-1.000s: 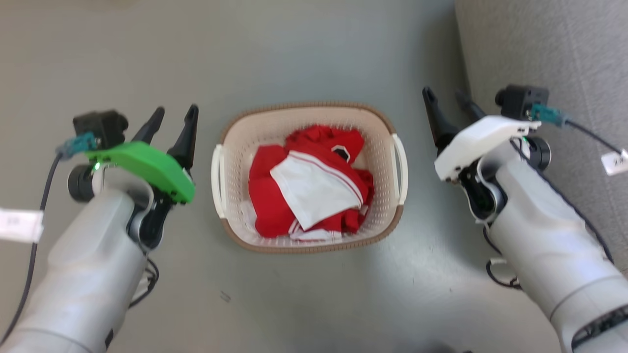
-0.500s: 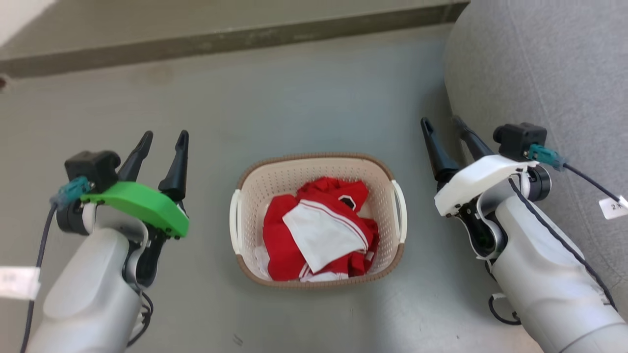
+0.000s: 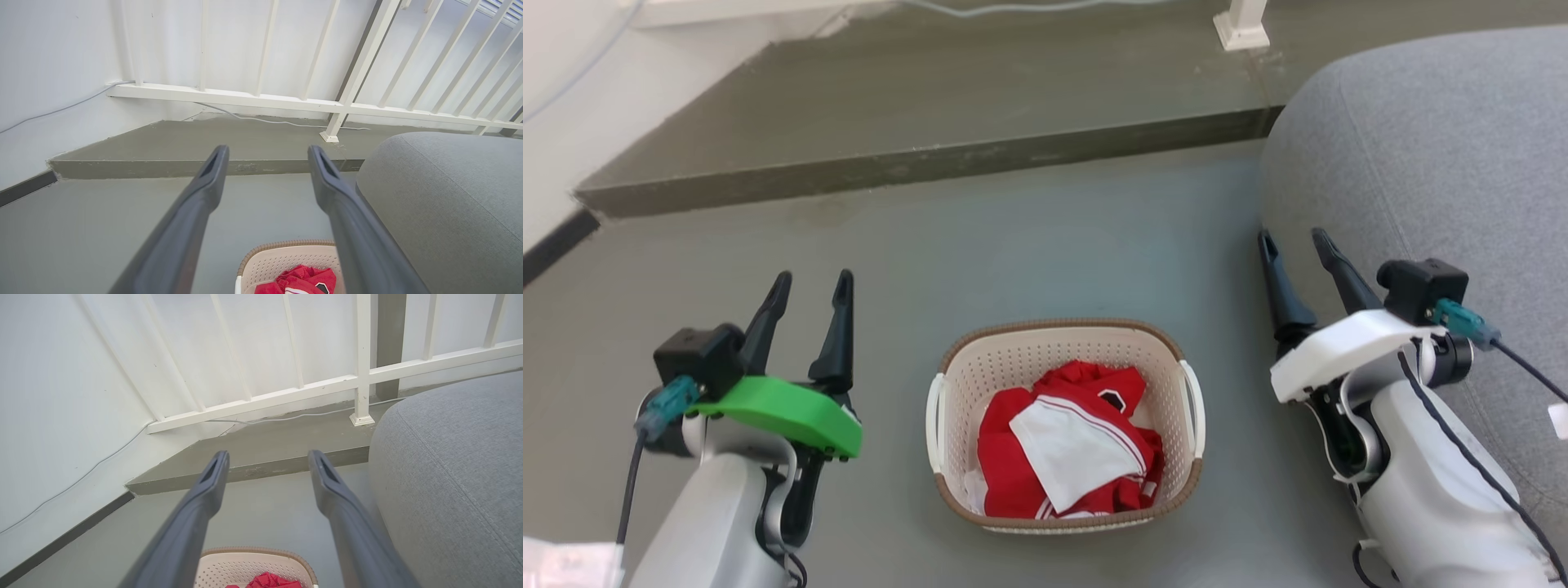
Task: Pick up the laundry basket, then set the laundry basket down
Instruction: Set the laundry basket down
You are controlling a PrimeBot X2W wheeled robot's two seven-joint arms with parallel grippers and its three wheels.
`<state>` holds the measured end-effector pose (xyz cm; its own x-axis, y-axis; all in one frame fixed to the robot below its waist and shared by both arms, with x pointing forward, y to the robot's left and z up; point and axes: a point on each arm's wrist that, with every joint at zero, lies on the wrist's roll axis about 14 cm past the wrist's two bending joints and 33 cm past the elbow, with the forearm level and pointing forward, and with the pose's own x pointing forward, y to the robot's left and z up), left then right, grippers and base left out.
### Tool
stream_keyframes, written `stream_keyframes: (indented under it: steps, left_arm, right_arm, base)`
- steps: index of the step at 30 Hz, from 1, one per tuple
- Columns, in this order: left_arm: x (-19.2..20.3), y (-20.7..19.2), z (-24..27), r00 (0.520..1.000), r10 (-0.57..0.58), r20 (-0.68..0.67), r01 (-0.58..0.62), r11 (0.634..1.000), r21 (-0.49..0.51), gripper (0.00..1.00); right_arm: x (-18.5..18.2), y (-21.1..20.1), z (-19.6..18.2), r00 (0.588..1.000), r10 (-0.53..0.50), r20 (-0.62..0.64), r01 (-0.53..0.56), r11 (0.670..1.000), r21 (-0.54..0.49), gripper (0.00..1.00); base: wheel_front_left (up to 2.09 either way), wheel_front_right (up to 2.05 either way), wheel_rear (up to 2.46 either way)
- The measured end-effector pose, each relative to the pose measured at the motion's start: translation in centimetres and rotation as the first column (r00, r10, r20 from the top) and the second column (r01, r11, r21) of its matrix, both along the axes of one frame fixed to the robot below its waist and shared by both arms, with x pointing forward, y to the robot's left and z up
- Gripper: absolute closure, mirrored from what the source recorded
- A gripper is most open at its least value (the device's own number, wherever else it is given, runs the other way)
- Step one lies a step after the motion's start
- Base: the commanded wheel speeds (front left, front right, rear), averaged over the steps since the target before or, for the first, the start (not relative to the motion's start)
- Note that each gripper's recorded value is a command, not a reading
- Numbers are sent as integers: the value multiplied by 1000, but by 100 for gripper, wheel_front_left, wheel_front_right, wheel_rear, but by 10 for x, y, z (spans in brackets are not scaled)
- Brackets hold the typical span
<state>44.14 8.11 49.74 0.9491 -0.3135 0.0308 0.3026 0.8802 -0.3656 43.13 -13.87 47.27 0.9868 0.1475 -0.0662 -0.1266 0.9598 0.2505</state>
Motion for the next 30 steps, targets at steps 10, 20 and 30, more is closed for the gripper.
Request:
stream_keyframes:
  steps: [10,20,30]
  left_arm:
    - [-21,28,4,993,120,15,-120,993,8,0]
    - [-30,36,6,986,162,29,-162,987,8,0]
    - [-34,37,5,985,170,28,-169,986,-9,0]
  right_arm:
    - [-17,-1,10,999,-11,40,12,1000,-12,0]
    - [-26,-4,9,999,-26,44,27,1000,-14,0]
    - [-30,-4,6,999,-31,40,32,999,-12,0]
  base:
    - [0,0,0]
    - [0,0,0]
    - [0,0,0]
